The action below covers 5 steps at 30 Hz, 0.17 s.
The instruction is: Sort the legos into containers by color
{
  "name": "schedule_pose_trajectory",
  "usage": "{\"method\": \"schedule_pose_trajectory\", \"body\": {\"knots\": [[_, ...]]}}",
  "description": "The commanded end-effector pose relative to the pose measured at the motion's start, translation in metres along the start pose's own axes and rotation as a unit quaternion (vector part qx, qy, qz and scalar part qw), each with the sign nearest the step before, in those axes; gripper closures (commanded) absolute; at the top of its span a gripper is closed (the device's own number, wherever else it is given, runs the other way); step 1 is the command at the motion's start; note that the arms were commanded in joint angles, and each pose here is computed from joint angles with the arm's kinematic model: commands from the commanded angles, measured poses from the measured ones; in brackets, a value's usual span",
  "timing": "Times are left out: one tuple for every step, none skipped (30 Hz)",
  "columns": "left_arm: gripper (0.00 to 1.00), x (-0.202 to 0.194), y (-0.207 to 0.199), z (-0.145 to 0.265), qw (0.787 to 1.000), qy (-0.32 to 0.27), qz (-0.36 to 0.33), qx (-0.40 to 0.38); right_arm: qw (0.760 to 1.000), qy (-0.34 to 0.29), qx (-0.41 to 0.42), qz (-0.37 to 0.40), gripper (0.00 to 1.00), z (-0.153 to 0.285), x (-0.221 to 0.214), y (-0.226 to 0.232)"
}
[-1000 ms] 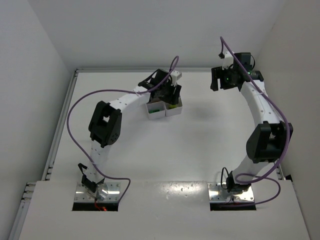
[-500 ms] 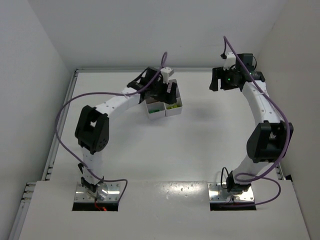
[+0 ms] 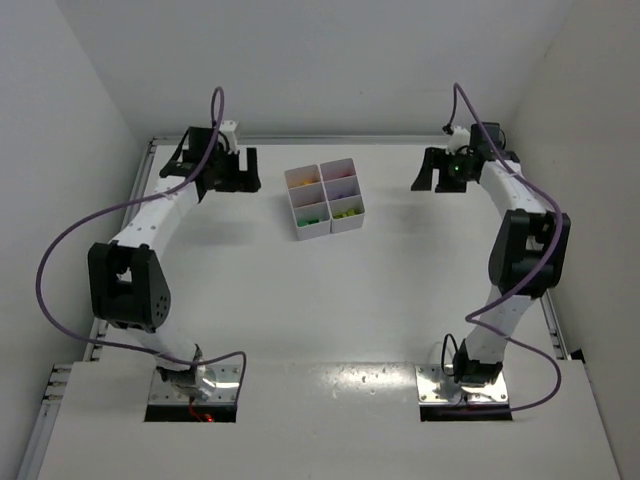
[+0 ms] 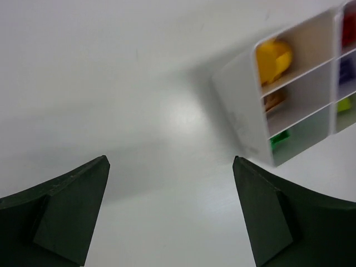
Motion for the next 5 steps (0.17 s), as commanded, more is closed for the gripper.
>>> {"method": "schedule_pose_trajectory", "body": {"knots": [[0.00, -0.024, 0.012, 0.013, 0.999, 0.031, -0.012, 0.018, 0.999, -0.039, 0.004, 0.035, 0.21, 0.004, 0.014, -0.002], [0.00, -0.041, 0.019, 0.009, 0.998, 0.051, -0.004, 0.024, 0.999, -0.035, 0.004, 0.040, 0.21, 0.003, 0.011, -0.003], [0.00, -0.046, 0.023, 0.007, 0.998, 0.053, 0.000, 0.023, 0.998, -0.035, -0.002, 0.047, 0.21, 0.003, 0.011, -0.005], [0.00, -0.052, 0.023, 0.005, 0.998, 0.061, 0.001, 0.024, 0.999, -0.030, -0.001, 0.044, 0.21, 0.001, 0.007, -0.006], [0.00, -0.054, 0.026, 0.005, 0.998, 0.062, -0.002, 0.018, 0.998, -0.030, -0.002, 0.049, 0.21, 0.001, 0.007, -0.006]]}}
Point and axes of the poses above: each gripper's point midway between its finger pads, its own z axis back along the fingers, its own y axis along the line the jaws close on, x = y × z, the point moved 9 cm from there along z, back along the fingers, and after that the axes turned 1 degree about -z, right-handed, at the moved point
